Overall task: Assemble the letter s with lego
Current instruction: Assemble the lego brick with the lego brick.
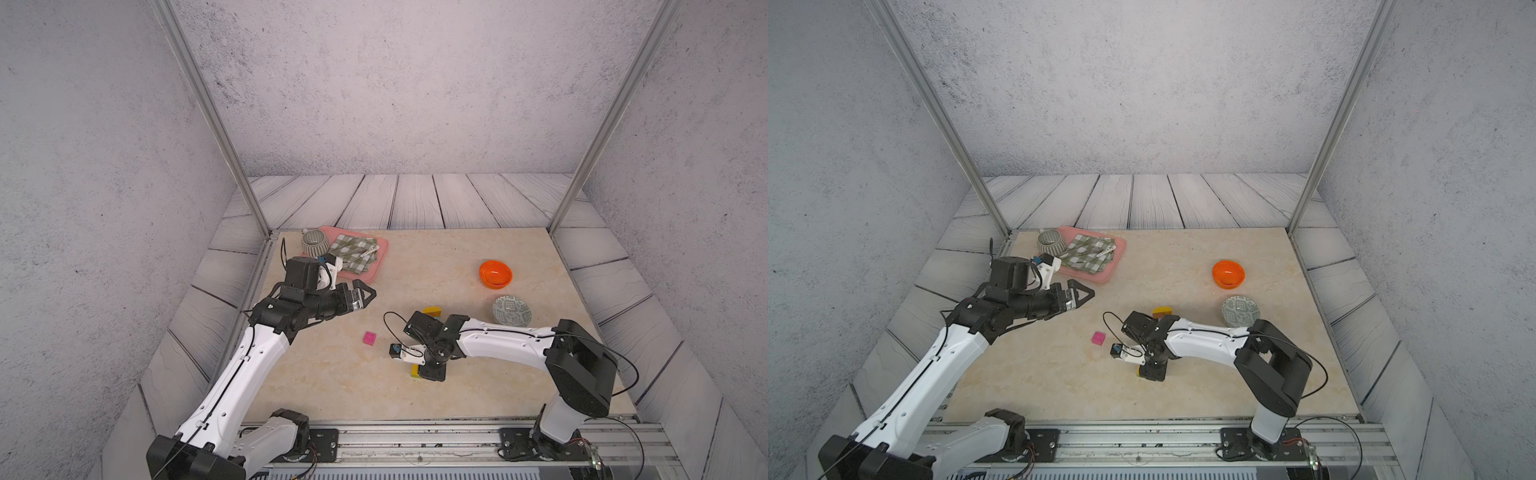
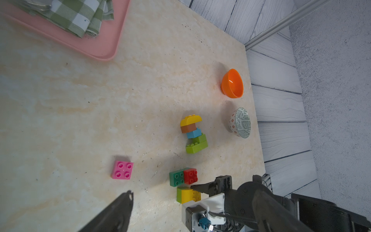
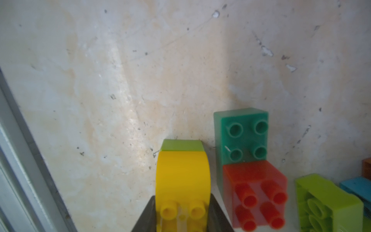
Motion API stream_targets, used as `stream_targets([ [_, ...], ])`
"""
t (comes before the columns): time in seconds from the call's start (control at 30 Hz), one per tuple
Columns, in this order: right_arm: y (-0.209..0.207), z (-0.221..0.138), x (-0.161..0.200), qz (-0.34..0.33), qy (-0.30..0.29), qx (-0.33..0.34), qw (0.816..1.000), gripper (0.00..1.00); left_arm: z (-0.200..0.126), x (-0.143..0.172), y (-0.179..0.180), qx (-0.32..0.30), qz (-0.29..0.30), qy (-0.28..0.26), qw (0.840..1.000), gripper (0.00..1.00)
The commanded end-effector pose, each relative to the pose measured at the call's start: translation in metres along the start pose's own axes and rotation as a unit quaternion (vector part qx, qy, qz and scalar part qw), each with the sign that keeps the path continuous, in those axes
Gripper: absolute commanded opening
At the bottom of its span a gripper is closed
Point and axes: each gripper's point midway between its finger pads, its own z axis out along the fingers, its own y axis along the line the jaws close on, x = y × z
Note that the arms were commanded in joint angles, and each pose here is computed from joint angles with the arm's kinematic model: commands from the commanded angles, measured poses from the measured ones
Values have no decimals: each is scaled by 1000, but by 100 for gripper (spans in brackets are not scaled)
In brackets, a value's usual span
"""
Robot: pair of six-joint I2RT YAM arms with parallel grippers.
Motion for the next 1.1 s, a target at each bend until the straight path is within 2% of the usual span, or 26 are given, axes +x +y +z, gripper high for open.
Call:
stream_targets([
  [0.0, 6, 19, 35, 4, 83, -14, 996, 0, -9, -7, -5, 2, 13, -11, 1000, 99],
  [0.23, 13, 23, 47, 4, 130, -40, 991, 0, -12, -8, -7, 1, 17, -14, 1000, 99],
  [0.53, 12, 41, 57, 31, 177, -27, 983, 0, -20, -11, -10, -3, 26, -21, 999, 99],
  [0.87, 10, 43, 72, -4, 237, -10, 971, 0, -25, -12, -9, -7, 28, -24, 999, 99],
  [1.07, 14, 45, 69, -4, 229, -20, 973, 0, -27, -11, -10, -5, 28, -24, 999, 99],
])
